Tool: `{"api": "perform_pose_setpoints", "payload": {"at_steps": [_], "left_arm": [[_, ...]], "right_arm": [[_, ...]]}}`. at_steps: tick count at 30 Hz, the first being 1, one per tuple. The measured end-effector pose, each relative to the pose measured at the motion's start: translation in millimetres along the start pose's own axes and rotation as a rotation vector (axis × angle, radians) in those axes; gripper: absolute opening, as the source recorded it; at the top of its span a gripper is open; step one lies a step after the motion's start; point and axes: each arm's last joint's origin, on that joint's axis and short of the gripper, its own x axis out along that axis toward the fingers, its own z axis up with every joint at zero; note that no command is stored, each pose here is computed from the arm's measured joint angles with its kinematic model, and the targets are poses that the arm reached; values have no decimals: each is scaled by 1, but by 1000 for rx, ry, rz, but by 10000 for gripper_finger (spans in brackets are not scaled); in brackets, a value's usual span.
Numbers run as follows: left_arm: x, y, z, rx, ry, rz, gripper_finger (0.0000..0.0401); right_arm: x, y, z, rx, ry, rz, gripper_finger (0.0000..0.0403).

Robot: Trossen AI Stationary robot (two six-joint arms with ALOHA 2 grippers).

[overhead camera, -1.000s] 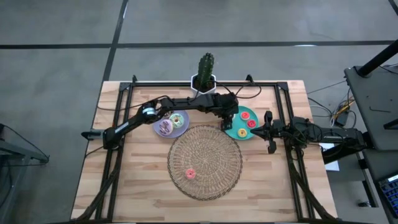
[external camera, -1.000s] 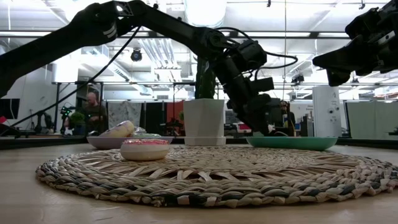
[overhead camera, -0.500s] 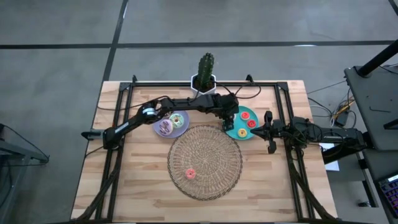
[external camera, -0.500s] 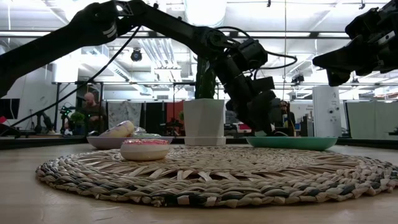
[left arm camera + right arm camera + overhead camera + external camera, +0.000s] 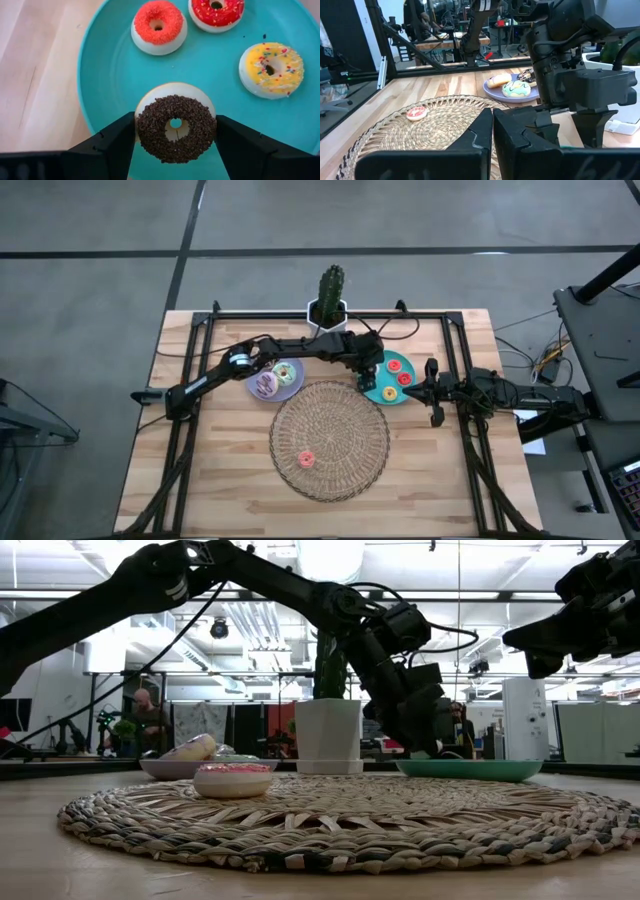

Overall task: Pick & Place donuts
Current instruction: Put the small brown donut on the blue plate

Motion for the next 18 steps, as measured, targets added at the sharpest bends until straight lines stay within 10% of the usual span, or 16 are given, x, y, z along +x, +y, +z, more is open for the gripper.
{"api": "perform_pose_setpoints", "payload": {"at_steps": [18], "left_arm": [[0,2,-3,-13,35,104,232]], "right_arm": [[0,0,0,0,1,0,9]]}}
